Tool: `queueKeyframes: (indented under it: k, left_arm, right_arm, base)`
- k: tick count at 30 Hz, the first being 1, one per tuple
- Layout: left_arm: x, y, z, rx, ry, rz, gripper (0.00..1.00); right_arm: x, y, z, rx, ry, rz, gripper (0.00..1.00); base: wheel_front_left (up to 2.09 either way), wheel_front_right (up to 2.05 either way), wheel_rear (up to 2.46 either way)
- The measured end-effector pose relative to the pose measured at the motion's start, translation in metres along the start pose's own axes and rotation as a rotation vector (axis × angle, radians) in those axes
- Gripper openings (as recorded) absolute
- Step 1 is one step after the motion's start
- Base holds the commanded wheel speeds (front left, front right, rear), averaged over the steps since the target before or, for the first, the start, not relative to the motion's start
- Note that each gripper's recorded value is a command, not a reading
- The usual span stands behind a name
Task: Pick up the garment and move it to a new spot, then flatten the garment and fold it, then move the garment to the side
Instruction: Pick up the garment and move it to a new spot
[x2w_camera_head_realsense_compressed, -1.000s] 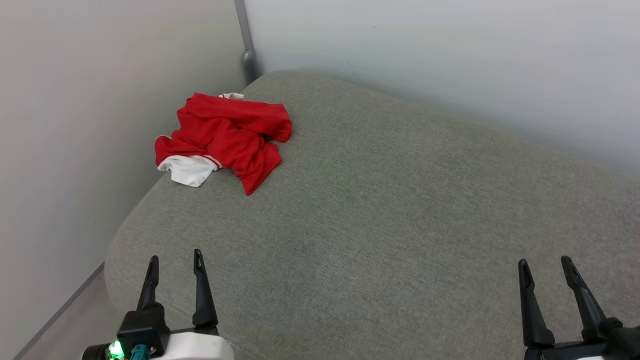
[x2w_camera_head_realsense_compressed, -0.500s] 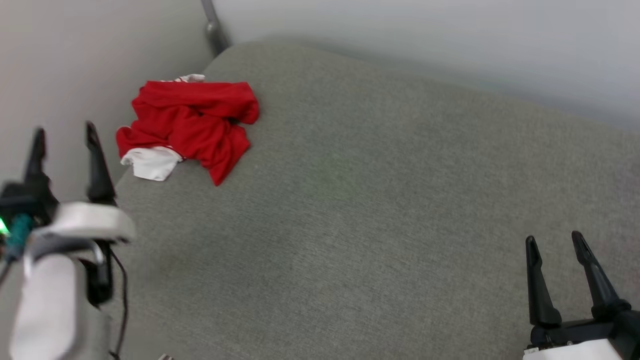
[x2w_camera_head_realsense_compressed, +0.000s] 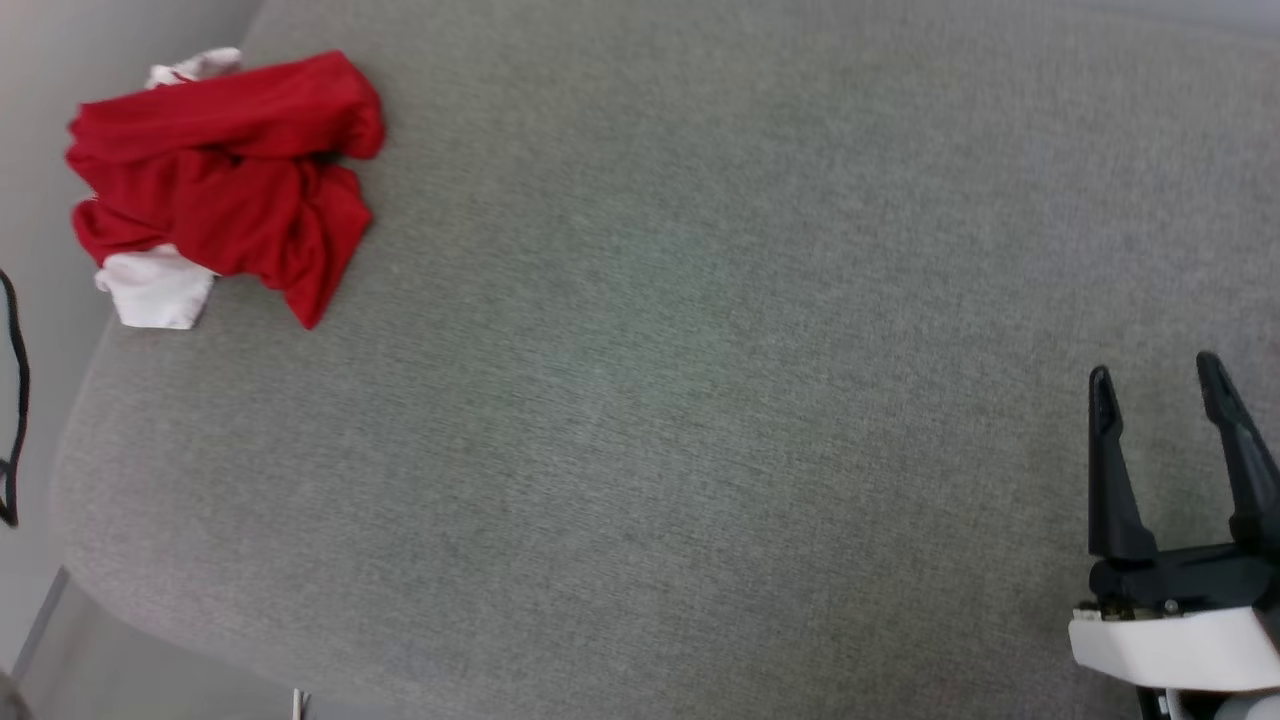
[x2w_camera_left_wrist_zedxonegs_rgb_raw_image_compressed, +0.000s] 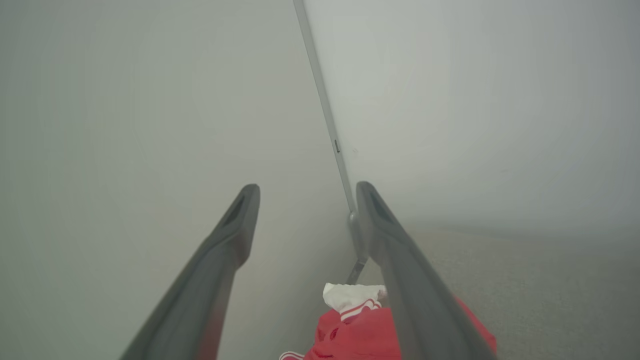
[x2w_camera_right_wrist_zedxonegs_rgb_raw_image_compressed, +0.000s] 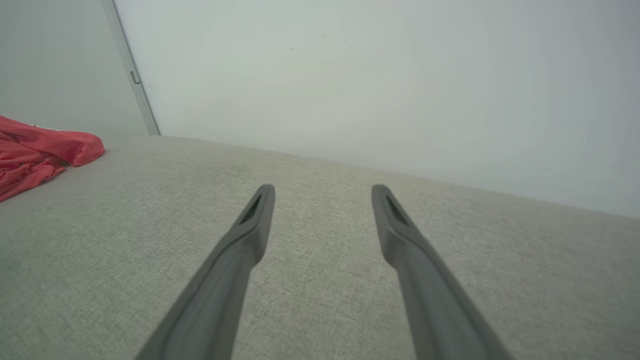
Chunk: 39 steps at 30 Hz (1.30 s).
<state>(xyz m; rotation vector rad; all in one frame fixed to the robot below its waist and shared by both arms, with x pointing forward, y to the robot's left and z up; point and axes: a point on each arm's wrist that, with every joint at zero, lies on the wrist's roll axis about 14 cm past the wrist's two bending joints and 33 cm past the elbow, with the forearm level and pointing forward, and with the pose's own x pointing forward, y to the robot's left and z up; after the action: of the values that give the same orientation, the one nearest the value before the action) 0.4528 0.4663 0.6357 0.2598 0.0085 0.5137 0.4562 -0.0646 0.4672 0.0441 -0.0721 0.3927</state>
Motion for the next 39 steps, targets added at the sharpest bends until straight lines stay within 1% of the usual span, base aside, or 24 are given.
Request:
queueKeyframes:
  k: [2,5,9,13,16,19,22,25,30,31,32,34,39]
  left_arm:
    - [0.015,-0.009,-0.015,-0.008,0.104,-0.024,1.0]
    - [0.028,-0.025,-0.057,-0.022,0.322,-0.061,1.0]
    - [0.036,-0.045,-0.099,0.01,0.539,-0.11,1.0]
    - [0.025,-0.079,-0.152,0.018,0.781,-0.206,1.0]
    - [0.015,-0.083,-0.181,0.043,0.912,-0.23,1.0]
    - [-0.003,-0.098,-0.215,0.06,1.059,-0.28,1.0]
    - [-0.015,-0.105,-0.237,0.079,1.153,-0.304,1.0]
    - [-0.02,-0.105,-0.249,0.129,1.201,-0.315,1.0]
    - [-0.021,-0.107,-0.255,0.169,1.215,-0.329,1.0]
    - [-0.021,-0.107,-0.255,0.17,1.214,-0.33,0.02]
    - [-0.021,-0.107,-0.254,0.172,1.212,-0.335,0.0]
    - [-0.022,-0.105,-0.25,0.179,1.207,-0.338,0.0]
    - [-0.018,-0.087,-0.228,0.208,1.153,-0.318,0.0]
  right_arm:
    - [0.005,-0.006,-0.005,-0.005,0.001,-0.014,1.0]
    - [0.009,-0.017,-0.015,-0.01,0.008,-0.039,1.0]
    - [0.012,-0.028,-0.029,-0.017,0.026,-0.063,1.0]
    - [0.015,-0.037,-0.04,-0.036,0.038,-0.081,1.0]
    - [0.014,-0.044,-0.049,-0.045,0.05,-0.096,1.0]
    - [0.017,-0.05,-0.056,-0.052,0.054,-0.107,1.0]
    - [0.017,-0.053,-0.062,-0.058,0.06,-0.112,1.0]
    - [0.02,-0.054,-0.065,-0.06,0.055,-0.115,1.0]
    - [0.02,-0.055,-0.067,-0.065,0.056,-0.115,1.0]
    - [0.02,-0.055,-0.066,-0.066,0.056,-0.115,1.0]
    - [0.02,-0.055,-0.066,-0.067,0.056,-0.115,1.0]
    - [0.02,-0.055,-0.064,-0.068,0.056,-0.114,1.0]
    - [0.018,-0.052,-0.054,-0.055,0.048,-0.111,1.0]
  base:
    - [0.0,0.0,0.0]
    - [0.0,0.0,0.0]
    - [0.0,0.0,0.0]
    - [0.0,0.0,0.0]
    - [0.0,0.0,0.0]
    - [0.0,0.0,0.0]
    - [0.0,0.0,0.0]
    - [0.0,0.0,0.0]
    - [0.0,0.0,0.0]
    - [0.0,0.0,0.0]
    - [0.0,0.0,0.0]
    - [0.0,0.0,0.0]
    - [0.0,0.0,0.0]
